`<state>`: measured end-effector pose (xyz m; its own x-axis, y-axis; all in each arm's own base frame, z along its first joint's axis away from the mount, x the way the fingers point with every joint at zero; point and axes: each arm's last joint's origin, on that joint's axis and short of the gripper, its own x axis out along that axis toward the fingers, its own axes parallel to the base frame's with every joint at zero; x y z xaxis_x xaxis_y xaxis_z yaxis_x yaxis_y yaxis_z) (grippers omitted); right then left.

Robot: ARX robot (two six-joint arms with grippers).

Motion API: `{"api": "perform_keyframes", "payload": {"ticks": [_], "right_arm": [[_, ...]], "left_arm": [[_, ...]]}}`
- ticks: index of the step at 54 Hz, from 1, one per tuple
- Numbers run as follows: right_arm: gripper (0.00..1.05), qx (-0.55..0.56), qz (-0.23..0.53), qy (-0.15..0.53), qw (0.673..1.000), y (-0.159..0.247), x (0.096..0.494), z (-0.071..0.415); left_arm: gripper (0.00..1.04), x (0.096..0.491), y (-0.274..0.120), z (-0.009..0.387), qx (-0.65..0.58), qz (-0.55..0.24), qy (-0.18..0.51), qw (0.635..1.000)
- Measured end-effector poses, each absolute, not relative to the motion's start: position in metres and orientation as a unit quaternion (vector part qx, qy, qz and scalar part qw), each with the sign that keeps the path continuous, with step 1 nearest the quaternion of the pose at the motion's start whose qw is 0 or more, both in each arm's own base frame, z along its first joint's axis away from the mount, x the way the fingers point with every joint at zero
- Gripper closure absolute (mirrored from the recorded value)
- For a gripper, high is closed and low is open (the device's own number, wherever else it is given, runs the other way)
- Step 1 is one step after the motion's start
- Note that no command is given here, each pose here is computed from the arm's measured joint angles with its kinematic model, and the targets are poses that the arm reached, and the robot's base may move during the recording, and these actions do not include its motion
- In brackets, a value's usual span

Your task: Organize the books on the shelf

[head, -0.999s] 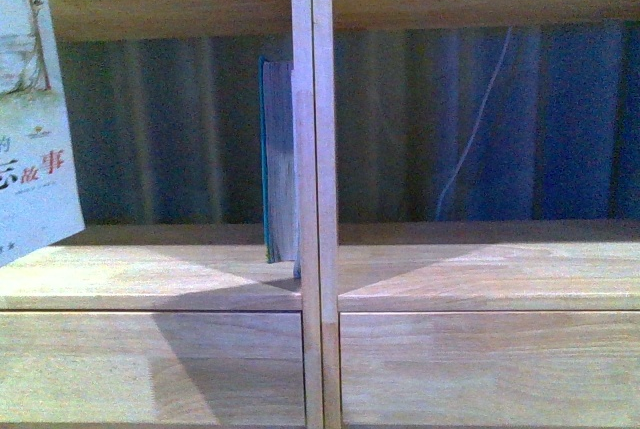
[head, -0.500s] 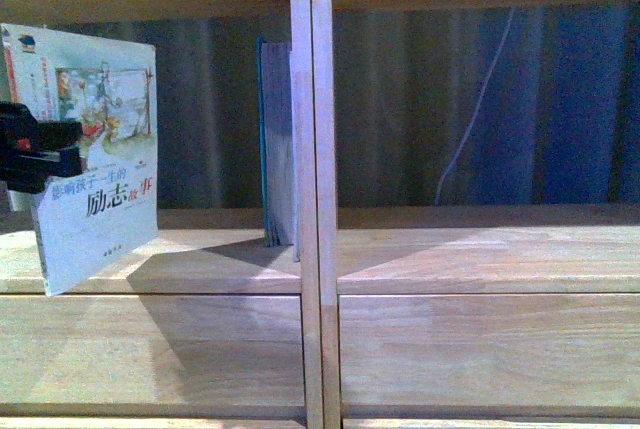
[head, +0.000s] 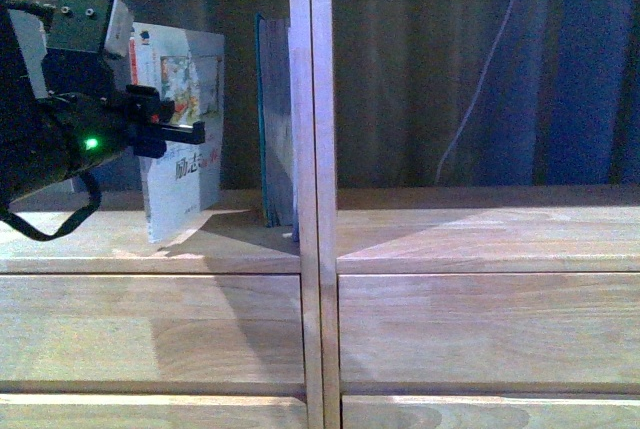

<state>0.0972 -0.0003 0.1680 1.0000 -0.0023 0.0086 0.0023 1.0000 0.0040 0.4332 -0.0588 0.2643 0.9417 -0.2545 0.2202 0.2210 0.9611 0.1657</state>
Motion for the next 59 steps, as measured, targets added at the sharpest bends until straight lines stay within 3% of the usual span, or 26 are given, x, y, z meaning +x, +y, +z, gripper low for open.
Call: {"api": "perform_keyframes", "payload": {"ticks": [37,48,59], "right_arm": [[1.01,0.001,-0.001,-0.005,1.0,0.0,0.097,0.168],[0.71,0.001,-0.001,-0.005,1.0,0.0,0.097,0.168],[0.42,0.001,-0.001,-0.005,1.0,0.0,0.097,0.168]], "left_arm": [[0.98,0.471,-0.095,0.25,0.088,-0.103,-0.108,0.985],[0.98,0.478,-0.102,0.25,0.091,-0.103,-0.101,0.985],[0.69,0.485,-0.108,0.246,0.091,-0.099,-0.089,0.987]]}}
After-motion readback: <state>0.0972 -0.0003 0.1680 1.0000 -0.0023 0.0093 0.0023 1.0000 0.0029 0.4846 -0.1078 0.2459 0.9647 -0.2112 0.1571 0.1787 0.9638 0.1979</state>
